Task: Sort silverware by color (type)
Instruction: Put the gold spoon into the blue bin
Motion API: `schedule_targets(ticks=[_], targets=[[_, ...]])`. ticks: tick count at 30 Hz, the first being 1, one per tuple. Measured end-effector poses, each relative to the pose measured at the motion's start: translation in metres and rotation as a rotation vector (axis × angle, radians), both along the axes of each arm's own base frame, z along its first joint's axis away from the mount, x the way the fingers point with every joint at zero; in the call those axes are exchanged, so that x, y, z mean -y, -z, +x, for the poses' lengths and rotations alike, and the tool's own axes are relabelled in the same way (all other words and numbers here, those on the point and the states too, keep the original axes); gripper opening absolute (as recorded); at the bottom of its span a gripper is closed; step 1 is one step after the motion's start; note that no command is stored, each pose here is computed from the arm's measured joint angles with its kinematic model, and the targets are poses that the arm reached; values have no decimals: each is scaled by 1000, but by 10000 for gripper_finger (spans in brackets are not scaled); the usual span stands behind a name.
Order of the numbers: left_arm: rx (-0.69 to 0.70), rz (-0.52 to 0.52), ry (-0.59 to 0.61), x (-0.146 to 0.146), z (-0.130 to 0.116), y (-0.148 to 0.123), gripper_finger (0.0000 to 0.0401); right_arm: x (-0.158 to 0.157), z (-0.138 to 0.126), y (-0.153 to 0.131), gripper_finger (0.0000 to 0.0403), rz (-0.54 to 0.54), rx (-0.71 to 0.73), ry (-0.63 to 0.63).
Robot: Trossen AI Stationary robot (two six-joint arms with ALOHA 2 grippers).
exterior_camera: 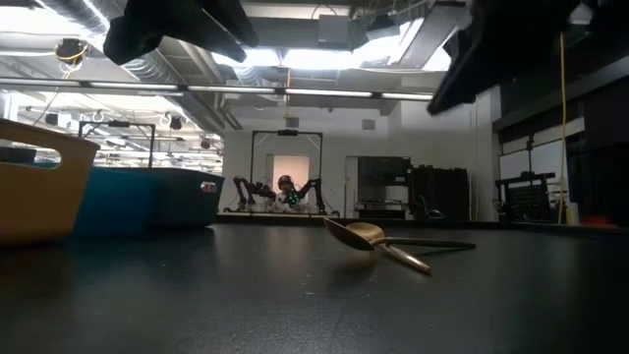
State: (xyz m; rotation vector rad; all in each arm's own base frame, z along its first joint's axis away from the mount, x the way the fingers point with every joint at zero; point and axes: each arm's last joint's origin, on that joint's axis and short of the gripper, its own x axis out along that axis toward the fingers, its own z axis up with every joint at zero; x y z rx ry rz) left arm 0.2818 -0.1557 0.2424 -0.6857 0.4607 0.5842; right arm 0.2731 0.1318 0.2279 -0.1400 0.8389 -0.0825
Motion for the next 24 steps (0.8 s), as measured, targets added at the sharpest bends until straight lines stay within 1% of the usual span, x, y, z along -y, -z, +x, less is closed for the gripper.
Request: schedule_targets(ticks=[4, 7, 10, 15, 17, 24], targets=[[-3, 5, 1, -1, 1, 0, 70, 15, 0, 17, 89, 17, -31, 22], [-4, 5, 2, -1, 1, 0, 70, 25, 0, 29, 89, 31, -51, 1], [-4, 5, 2, -1, 1, 0, 70, 32, 0, 40, 89, 50, -59, -55], [-4, 6, 3, -1, 1, 0, 70, 40, 0, 54, 89, 89, -19, -181], [-4, 6, 3, -1, 1, 0, 70, 44, -1, 59, 89, 93, -8, -207], [-5, 6, 3, -1, 1, 0, 70, 52, -6, 70, 89, 80, -17, -199]])
